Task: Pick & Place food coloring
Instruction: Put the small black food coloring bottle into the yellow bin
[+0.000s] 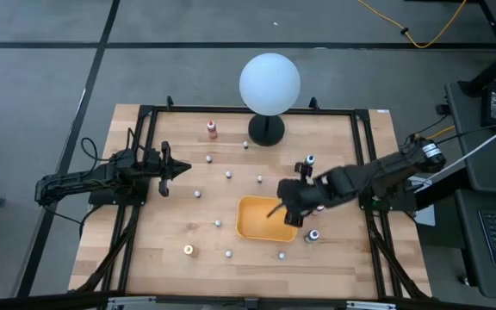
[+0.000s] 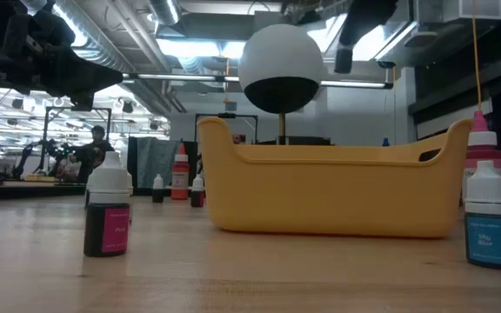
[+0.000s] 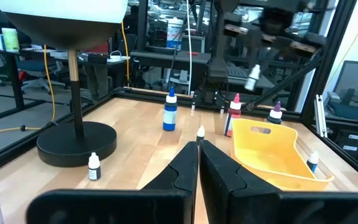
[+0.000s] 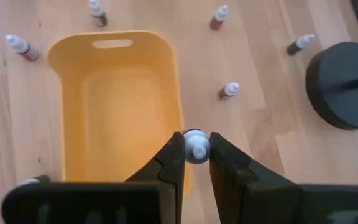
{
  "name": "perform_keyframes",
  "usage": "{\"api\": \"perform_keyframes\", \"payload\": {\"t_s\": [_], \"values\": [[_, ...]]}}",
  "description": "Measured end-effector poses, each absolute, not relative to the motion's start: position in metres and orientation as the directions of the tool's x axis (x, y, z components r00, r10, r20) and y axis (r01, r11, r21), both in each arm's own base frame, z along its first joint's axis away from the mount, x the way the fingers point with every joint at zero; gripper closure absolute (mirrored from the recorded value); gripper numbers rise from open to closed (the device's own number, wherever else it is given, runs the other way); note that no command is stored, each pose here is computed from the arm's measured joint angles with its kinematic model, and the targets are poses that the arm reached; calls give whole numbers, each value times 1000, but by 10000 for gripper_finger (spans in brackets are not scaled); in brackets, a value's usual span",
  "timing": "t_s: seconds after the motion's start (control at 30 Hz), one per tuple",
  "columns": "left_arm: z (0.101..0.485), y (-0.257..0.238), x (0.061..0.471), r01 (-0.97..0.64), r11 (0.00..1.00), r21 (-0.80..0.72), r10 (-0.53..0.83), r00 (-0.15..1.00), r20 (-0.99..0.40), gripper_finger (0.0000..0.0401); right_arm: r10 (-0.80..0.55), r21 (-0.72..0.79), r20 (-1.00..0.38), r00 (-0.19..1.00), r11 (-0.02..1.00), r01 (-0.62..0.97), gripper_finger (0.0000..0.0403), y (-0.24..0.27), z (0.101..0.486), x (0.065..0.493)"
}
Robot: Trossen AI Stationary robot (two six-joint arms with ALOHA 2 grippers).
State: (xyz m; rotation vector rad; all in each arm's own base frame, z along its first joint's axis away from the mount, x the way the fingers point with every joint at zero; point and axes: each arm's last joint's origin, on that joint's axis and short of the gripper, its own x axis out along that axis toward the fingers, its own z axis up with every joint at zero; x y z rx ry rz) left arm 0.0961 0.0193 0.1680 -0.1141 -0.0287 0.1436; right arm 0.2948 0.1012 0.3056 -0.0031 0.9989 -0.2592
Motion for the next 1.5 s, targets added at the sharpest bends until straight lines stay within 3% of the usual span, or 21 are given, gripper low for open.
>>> {"api": "perform_keyframes", "payload": {"t_s": [0.43, 0.6, 1.23, 1.5], "values": [[168, 19, 96, -141, 983, -115, 144, 989, 21, 389, -240, -190, -859, 452, 970, 154, 341, 140, 242, 329], [168, 19, 96, -141, 983, -115, 144, 989, 21, 389, -189, -145, -874, 448, 981, 131, 342, 143, 234, 335], [168, 19, 96, -141, 983, -115, 144, 989, 21, 389, -55, -35, -907, 417, 998, 55, 343, 122, 184, 330], [168, 19, 96, -141, 983, -115, 144, 989, 21, 393, -72, -55, -919, 388, 997, 56, 341, 108, 170, 327]]}}
